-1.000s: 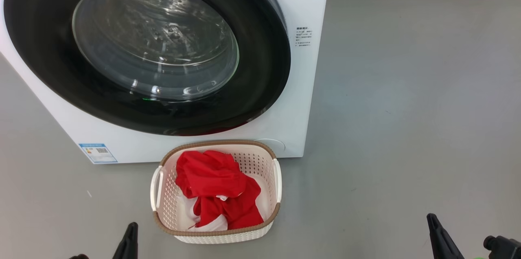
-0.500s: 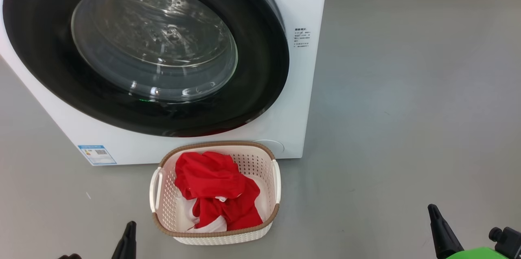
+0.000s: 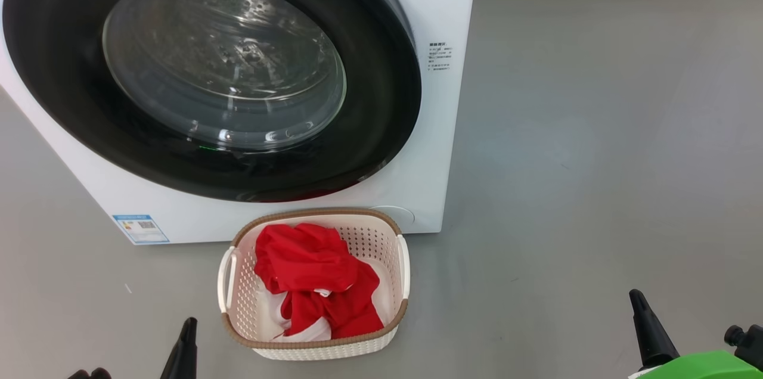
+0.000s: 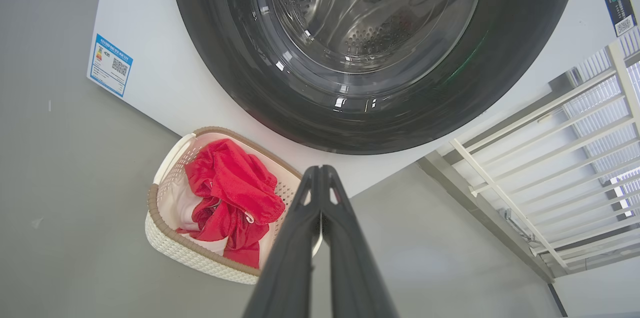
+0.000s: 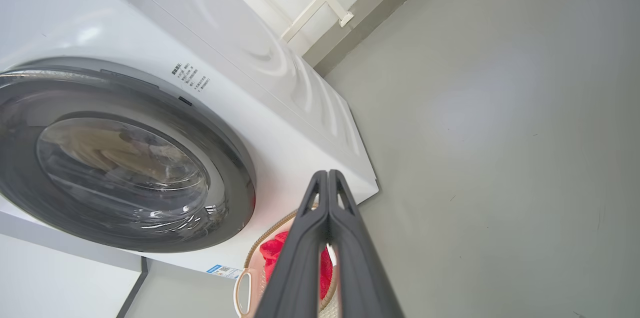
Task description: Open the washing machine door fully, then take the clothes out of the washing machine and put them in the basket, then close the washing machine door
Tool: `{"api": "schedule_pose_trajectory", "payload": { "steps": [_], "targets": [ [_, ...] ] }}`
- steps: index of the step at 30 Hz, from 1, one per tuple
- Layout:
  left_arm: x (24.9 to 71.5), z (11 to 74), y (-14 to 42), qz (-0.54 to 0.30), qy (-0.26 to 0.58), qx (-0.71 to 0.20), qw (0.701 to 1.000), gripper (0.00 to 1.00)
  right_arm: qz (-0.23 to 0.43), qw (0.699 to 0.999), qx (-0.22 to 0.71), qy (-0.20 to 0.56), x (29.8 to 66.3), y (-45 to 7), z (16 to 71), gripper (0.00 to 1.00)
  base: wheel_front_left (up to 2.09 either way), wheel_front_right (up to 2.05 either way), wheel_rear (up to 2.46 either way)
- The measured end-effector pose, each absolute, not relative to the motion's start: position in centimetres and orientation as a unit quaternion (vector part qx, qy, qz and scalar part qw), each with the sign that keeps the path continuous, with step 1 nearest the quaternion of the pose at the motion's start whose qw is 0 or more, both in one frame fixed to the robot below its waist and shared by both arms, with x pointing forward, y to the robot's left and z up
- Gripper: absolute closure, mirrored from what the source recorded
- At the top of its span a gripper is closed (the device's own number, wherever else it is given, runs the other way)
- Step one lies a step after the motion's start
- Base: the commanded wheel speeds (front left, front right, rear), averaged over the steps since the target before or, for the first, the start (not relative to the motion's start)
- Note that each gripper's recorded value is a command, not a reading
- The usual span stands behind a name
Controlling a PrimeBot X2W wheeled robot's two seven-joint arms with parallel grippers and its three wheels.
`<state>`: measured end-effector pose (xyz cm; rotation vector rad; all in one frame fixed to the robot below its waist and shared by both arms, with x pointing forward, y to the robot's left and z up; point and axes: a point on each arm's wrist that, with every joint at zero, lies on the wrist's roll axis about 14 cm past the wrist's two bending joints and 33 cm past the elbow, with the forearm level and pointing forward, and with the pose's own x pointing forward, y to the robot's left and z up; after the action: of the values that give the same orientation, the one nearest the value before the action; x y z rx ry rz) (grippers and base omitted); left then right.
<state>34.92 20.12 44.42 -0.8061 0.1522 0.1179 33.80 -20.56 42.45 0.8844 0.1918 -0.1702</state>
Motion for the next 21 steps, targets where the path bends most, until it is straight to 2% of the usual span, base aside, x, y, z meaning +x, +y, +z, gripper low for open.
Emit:
{"api": "schedule_pose_trajectory", "payload": {
  "steps": [21],
  "targets": [
    [35.7,45.1,19.8,0.058,0.067,-0.496,0.864,1.00,-0.080,0.849,0.517,0.073,35.0,-20.6,43.8,1.00,0.00,0.00,0.00]
  ]
}}
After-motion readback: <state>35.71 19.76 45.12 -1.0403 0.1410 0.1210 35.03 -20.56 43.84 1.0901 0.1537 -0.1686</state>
